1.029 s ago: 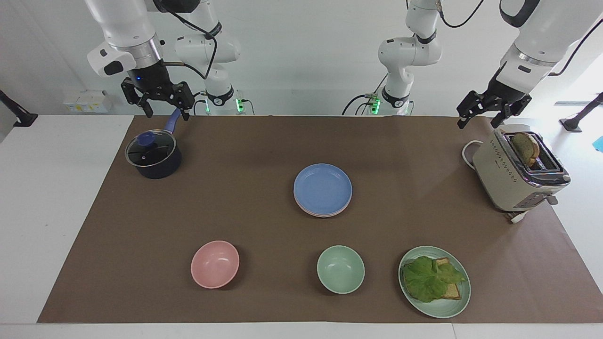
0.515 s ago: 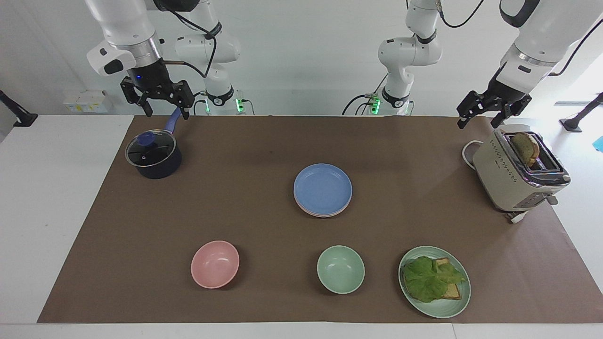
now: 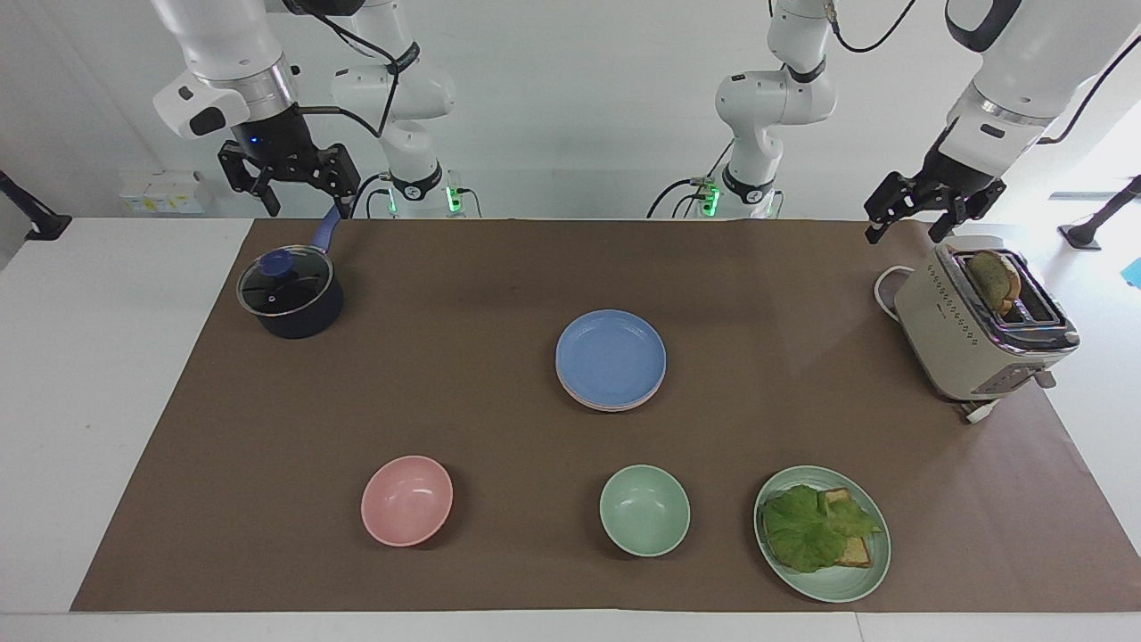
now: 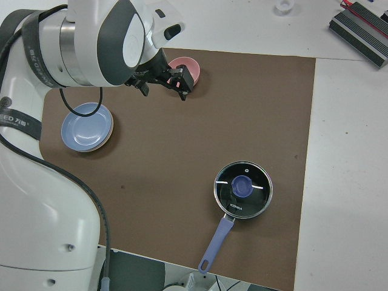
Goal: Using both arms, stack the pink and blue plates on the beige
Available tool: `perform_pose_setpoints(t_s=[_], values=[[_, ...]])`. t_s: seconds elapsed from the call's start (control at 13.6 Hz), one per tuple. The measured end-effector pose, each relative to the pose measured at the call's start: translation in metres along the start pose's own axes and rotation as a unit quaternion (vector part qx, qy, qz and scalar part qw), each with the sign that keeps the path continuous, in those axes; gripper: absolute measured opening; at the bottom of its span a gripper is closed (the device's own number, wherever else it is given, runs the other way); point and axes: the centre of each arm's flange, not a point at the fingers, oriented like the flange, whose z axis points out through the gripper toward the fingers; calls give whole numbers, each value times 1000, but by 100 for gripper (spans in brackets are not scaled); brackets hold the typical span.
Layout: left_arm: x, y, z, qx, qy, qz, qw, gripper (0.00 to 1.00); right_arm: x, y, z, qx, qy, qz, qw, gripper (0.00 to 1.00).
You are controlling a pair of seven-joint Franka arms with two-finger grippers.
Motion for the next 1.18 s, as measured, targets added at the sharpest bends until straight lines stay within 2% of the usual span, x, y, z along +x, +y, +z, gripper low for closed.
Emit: perform_pose_setpoints(t_s=[0.29,0.59,0.81,1.18], values=[[0,0,0,0,0,0,1000,100,-1,0,0,0,-2,0,1000,100],[0,0,0,0,0,0,1000,100,-5,10,2,-1,-19,-9,1000,100],[0,0,0,0,0,0,1000,100,-5,36,2,2,-21,-19,1000,100],[0,0,0,0,0,0,1000,100,-7,38,7,2,-18,-16,1000,100]])
